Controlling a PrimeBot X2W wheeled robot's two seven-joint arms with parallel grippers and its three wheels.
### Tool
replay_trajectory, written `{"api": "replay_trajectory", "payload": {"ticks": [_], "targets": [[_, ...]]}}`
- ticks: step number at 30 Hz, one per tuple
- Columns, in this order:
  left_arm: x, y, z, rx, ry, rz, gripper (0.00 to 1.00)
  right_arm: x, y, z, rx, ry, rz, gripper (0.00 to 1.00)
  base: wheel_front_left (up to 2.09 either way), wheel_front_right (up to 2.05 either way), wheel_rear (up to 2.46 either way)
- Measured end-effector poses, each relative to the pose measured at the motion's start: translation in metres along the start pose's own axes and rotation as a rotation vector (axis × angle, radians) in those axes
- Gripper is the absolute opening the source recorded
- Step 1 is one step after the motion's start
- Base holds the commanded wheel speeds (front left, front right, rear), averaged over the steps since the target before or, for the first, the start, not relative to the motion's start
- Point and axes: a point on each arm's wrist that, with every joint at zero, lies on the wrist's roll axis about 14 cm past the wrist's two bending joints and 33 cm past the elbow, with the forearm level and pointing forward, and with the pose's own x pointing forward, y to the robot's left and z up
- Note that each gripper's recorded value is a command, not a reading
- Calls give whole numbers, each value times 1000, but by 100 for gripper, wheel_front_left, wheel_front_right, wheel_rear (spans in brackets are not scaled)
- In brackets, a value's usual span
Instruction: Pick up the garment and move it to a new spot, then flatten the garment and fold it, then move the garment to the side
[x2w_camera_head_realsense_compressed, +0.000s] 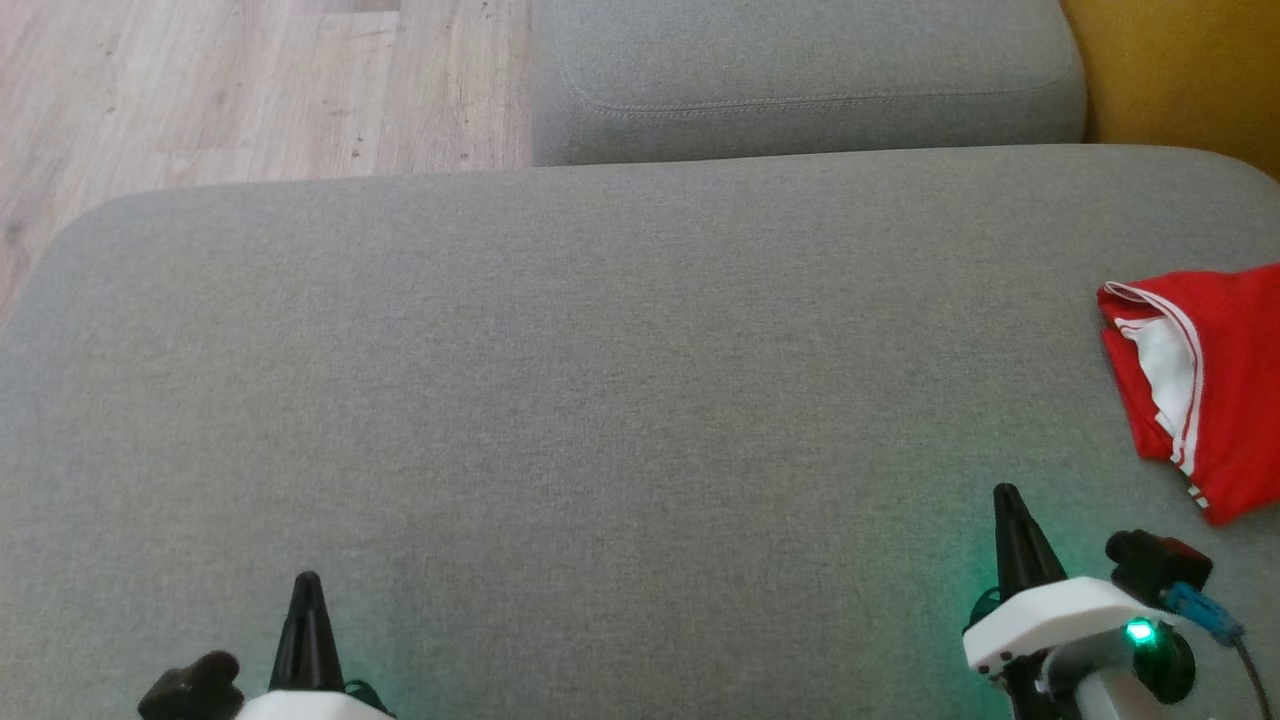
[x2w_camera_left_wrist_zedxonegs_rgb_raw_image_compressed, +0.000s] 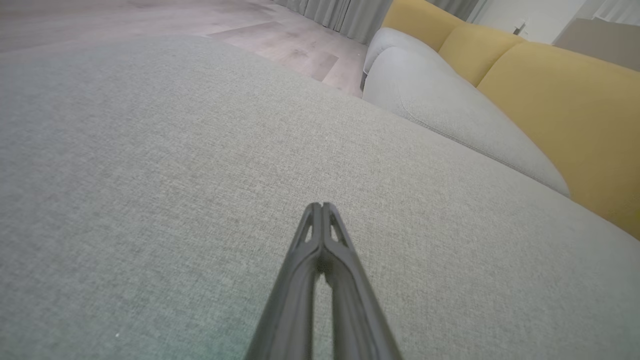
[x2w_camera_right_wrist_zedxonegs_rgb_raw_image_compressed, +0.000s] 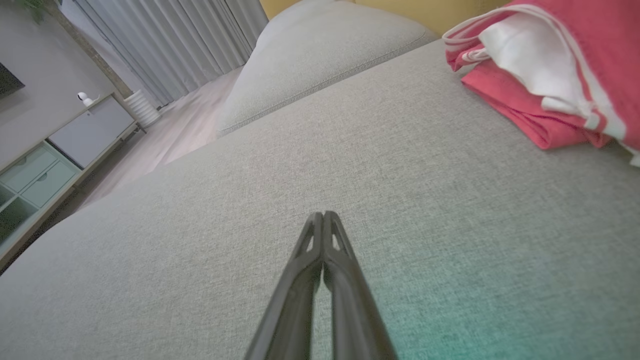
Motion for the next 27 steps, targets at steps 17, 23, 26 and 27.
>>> {"api": "replay_trajectory", "payload": {"ticks": [17, 23, 26, 27], "targets": [[3, 2, 7, -192, -1, 13, 0, 2, -5, 14, 200, -29, -28, 0, 0, 0, 0], [8, -1, 13, -258, -9, 5, 0, 2, -8, 19, 273, -45, -38, 0, 0, 0, 0], [9, -2, 14, -292, -7, 5, 0, 2, -9, 21, 310, -46, -41, 0, 0, 0, 0], [9, -2, 13, -303, -4, 5, 0, 2, -9, 22, 321, -50, -41, 0, 0, 0, 0]]}}
